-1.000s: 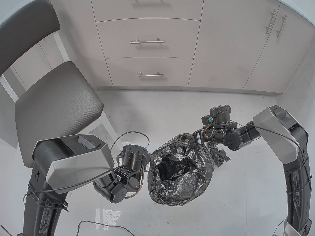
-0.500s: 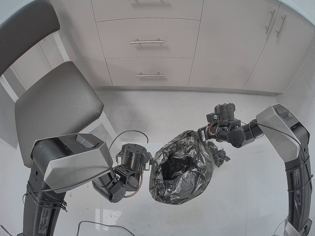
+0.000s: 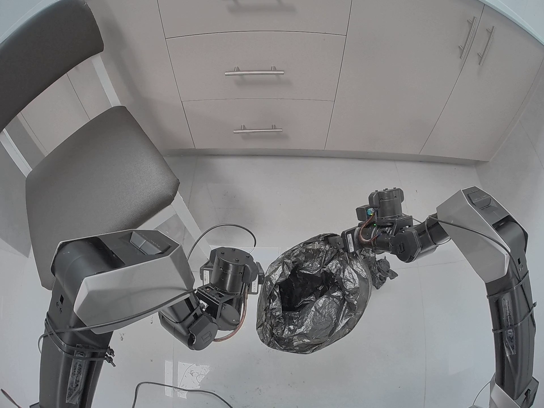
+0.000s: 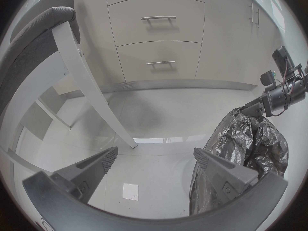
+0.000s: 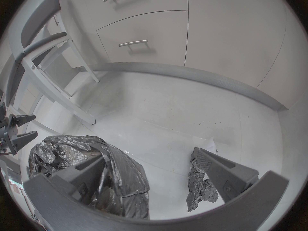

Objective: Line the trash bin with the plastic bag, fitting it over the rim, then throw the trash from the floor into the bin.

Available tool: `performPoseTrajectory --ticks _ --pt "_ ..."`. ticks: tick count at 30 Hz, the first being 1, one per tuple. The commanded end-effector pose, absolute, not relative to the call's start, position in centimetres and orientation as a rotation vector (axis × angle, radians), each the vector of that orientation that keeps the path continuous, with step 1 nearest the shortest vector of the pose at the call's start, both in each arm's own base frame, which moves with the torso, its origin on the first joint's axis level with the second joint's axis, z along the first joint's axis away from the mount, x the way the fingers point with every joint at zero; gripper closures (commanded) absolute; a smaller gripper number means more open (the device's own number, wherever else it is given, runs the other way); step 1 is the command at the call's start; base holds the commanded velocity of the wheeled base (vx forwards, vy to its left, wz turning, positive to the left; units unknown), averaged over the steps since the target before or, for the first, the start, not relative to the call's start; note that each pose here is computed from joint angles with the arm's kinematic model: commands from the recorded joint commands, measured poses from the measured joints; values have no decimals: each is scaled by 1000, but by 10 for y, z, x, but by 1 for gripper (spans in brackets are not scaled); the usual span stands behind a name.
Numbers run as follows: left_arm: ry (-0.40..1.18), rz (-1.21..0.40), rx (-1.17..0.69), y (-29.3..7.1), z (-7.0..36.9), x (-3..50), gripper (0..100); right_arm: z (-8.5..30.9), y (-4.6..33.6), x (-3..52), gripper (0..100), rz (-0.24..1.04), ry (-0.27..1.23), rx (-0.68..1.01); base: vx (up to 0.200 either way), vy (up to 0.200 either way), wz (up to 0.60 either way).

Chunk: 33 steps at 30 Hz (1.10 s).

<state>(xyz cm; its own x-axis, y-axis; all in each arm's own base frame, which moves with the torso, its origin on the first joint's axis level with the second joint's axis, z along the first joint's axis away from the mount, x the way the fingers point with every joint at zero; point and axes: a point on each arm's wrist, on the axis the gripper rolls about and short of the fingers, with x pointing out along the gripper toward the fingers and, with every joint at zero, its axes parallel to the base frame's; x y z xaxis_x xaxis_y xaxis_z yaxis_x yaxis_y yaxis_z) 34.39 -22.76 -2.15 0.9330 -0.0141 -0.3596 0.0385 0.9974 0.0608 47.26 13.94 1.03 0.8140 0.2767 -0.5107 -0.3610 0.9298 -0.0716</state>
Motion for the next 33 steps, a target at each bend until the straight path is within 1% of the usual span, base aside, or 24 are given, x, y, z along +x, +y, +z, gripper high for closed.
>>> performPoseTrajectory --ticks 1,5,9,10,11,12,18,22,24,25,29,32,33 --pt "367 -27 66 -228 -21 344 0 3 140 472 0 344 532 -171 0 0 0" --pt "364 -25 62 -227 -19 344 0 8 140 472 0 341 525 -166 0 0 0" --pt "358 -27 58 -227 -16 343 0 39 138 464 0 328 496 -125 0 0 0" --pt "358 -27 58 -227 -16 343 0 39 138 464 0 328 496 -125 0 0 0" --pt "353 -28 55 -227 -13 343 0 54 137 456 0 335 488 -116 0 0 0" --pt "353 -29 55 -227 -12 342 0 59 137 453 0 337 486 -117 0 0 0" --pt "343 -36 21 -228 -1 336 0 77 132 421 0 352 517 -112 0 0 0" --pt "347 -56 5 -231 6 324 0 66 134 388 0 407 593 -72 0 0 0" --pt "345 -63 -8 -233 9 320 0 56 134 377 0 413 605 -63 0 0 0" --pt "346 -63 -7 -233 8 320 0 56 134 376 0 414 604 -62 0 0 0" --pt "352 -62 -11 -232 8 318 0 27 131 365 0 408 592 -44 0 0 0" --pt "355 -61 -14 -231 7 317 0 16 130 363 0 404 603 -45 0 0 0" --pt "358 -60 -14 -231 7 317 0 6 127 364 0 395 623 -45 0 0 0"
